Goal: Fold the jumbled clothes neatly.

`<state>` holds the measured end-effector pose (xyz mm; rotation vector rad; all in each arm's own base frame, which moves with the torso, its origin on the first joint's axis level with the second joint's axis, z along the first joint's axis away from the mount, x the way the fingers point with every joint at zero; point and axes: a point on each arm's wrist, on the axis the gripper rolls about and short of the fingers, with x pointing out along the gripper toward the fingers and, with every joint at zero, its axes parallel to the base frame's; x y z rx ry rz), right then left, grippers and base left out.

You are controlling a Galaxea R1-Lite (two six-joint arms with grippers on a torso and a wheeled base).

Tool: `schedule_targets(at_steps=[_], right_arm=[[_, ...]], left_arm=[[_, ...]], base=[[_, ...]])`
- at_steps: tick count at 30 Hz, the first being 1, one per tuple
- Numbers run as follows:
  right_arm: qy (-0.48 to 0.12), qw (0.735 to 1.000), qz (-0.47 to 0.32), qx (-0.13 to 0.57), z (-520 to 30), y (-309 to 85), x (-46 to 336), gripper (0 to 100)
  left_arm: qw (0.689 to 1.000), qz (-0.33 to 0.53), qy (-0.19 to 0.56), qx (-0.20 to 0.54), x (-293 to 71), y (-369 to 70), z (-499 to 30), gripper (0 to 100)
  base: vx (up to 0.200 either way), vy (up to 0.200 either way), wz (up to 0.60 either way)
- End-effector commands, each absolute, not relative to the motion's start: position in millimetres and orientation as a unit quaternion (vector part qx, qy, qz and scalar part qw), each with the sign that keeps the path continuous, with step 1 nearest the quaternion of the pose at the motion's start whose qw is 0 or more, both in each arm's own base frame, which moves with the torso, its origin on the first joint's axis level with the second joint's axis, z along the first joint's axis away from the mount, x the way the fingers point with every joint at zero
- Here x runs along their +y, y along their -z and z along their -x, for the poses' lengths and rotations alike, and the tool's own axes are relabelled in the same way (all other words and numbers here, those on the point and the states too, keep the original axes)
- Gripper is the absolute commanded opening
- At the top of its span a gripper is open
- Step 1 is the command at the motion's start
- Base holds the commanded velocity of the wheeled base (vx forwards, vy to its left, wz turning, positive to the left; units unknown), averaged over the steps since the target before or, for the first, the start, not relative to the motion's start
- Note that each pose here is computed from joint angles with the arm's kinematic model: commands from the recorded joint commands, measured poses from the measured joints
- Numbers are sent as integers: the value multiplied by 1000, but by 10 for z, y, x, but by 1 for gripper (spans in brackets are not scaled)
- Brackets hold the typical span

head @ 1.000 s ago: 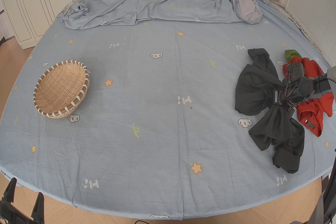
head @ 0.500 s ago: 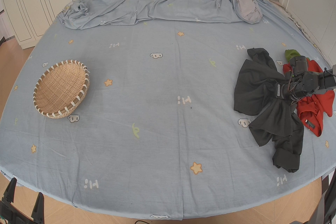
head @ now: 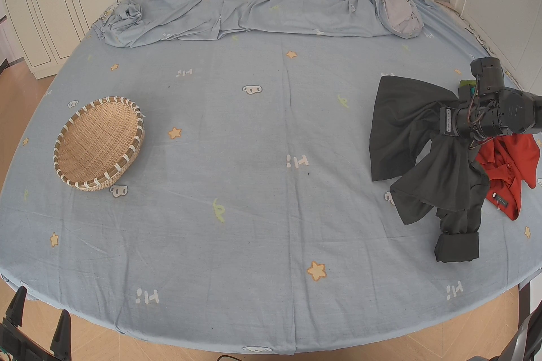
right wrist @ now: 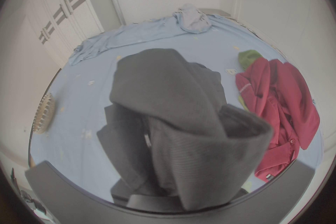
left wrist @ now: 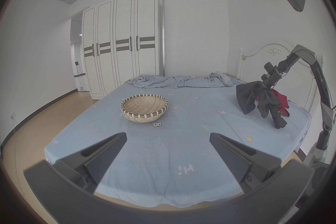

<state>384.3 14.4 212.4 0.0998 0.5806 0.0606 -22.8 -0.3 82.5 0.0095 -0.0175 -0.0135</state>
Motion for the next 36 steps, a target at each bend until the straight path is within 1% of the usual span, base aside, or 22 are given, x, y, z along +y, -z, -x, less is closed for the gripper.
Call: schedule_targets(at_steps=[1,6,11,15,22,23,28,30,31,36], right_arm=[[-73,965,-39,247,-3523,-2508,446,0],[-115,962,-28,247,-3290,-2679,719,0],[-144,953,-35,263,-3170,-2681,942,0],[-160,944,-38,287,-3194,-2548,1085,0],[-186,924,-30,334,-3367,-2177,1451,0],[-195,921,-30,337,-3410,-2097,1569,0],[-220,919,-52,324,-3483,-1996,1903,0],[-224,918,-58,322,-3492,-1981,1957,0],[-235,918,-71,313,-3519,-1952,2115,0],[-253,912,-91,311,-3586,-1836,2442,0]], left_arm=[[1000,-5,7,-8,-3,-772,228,100],[1000,-5,7,-8,-3,-772,228,100],[1000,-5,7,-8,-3,-772,228,100],[1000,-5,7,-8,-3,-772,228,100],[1000,-4,7,-8,-3,-772,228,100],[1000,-4,7,-8,-3,-772,228,100],[1000,-4,7,-8,-3,-772,228,100],[1000,-4,7,-8,-3,-772,228,100],[1000,-4,7,-8,-3,-772,228,100],[1000,-4,7,-8,-3,-772,228,100]], base=[[0,0,0],[0,0,0],[0,0,0],[0,0,0],[0,0,0],[0,0,0],[0,0,0],[0,0,0],[0,0,0],[0,0,0]])
